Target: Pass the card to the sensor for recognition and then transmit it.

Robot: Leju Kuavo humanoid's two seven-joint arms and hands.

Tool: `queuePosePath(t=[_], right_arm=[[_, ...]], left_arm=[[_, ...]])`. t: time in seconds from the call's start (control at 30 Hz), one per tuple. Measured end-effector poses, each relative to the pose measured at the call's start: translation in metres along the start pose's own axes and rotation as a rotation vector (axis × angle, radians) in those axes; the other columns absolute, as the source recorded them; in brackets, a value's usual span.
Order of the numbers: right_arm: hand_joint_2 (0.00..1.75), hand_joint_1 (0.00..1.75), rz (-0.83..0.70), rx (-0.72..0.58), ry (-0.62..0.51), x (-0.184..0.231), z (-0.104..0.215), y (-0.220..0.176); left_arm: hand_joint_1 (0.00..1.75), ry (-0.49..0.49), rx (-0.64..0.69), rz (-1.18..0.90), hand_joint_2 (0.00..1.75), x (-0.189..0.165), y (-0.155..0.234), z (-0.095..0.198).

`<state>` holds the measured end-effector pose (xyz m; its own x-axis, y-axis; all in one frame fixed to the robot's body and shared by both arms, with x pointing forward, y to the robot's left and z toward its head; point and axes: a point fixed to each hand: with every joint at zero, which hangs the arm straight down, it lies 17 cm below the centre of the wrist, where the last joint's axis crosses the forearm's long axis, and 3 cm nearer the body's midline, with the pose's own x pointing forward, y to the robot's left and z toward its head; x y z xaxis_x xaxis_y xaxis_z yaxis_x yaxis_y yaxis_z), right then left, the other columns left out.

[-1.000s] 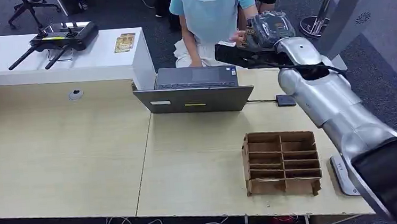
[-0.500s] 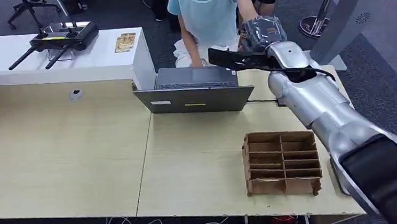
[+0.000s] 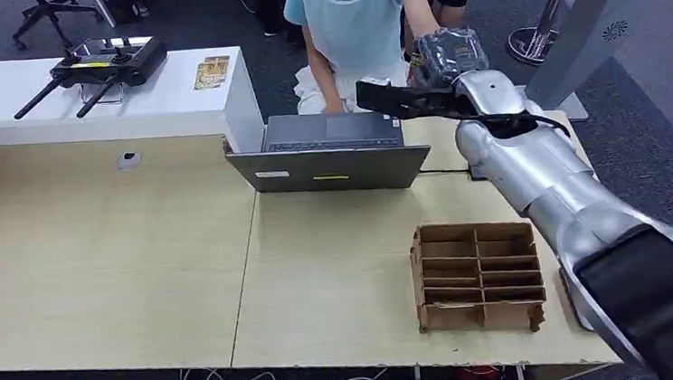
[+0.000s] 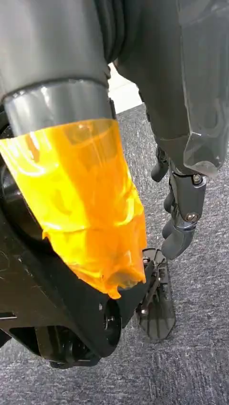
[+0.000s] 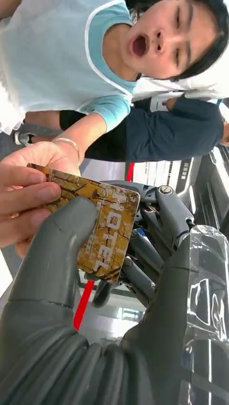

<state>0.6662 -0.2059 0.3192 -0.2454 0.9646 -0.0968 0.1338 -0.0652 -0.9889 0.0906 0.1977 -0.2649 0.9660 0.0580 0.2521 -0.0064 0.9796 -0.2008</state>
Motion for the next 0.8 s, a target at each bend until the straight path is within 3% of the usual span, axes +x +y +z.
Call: queuePosePath(t=[0.1, 0.13, 0.37, 0.47, 0.8], right_arm=[[1.75, 1.68, 0.0, 0.001, 0.001, 0.0, 0.0, 0.0], [1.75, 0.0, 0.0, 0.001, 0.001, 0.0, 0.0, 0.001], [1.75, 0.0, -0.007, -0.016, 0.014, -0.004, 0.0, -0.002], [1.75, 0.0, -0.059, -0.092, 0.019, -0.005, -0.001, -0.018], [1.75, 0.0, -0.594, -0.295, -0.045, 0.003, 0.014, -0.074]], left_arm=[[0.0, 0.0, 0.0, 0.0, 0.0, 0.0, 0.0, 0.0], [0.0, 0.0, 0.0, 0.0, 0.0, 0.0, 0.0, 0.0], [0.0, 0.001, 0.004, -0.007, 0.0, -0.001, 0.001, 0.0], [0.0, 0.003, 0.005, -0.015, 0.0, -0.002, 0.001, 0.0], [0.0, -0.01, 0.008, -0.015, 0.0, -0.003, 0.002, 0.0]])
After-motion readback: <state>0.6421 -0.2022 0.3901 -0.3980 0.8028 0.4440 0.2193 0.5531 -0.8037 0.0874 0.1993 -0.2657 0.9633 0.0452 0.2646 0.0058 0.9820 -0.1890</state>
